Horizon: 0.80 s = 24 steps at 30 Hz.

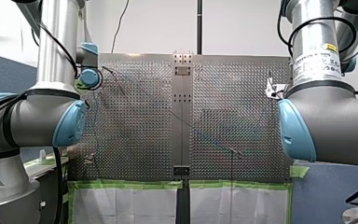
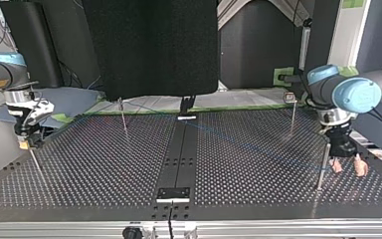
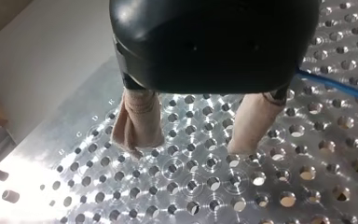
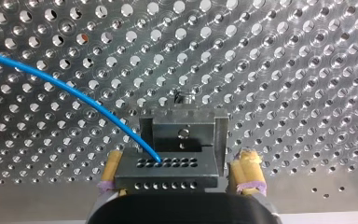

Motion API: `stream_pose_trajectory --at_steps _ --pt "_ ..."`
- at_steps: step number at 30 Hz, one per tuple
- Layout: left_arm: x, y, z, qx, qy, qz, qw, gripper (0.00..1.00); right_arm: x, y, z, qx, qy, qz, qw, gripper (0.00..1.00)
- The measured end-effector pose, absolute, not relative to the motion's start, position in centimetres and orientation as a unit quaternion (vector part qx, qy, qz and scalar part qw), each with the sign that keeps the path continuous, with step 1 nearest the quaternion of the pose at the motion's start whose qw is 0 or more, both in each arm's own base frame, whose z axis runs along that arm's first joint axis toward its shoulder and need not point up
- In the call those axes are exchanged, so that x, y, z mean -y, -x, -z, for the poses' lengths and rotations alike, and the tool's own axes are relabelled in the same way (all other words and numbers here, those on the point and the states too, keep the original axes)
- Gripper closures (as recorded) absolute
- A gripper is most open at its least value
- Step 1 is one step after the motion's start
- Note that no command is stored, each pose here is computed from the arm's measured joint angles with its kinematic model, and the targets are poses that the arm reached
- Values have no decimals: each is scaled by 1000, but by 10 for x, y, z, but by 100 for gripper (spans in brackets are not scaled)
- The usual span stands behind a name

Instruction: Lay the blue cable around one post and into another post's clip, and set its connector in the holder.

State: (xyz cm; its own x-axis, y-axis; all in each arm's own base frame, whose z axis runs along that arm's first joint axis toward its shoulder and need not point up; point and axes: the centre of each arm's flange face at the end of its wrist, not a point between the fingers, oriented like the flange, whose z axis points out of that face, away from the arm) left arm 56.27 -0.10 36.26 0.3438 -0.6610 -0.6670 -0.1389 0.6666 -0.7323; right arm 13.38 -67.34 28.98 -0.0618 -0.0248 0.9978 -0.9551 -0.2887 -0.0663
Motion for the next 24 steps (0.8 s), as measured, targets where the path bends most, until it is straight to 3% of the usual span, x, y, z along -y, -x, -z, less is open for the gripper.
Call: stream_pose_trajectory --at_steps 14,24 --pt "23 -535 -395 -557 374 243 701 2 673 -134 -290 441 -555 -580 401 0" --pt "30 -503 -377 -591 396 226 665 2 673 -134 -290 441 -555 -580 401 0"
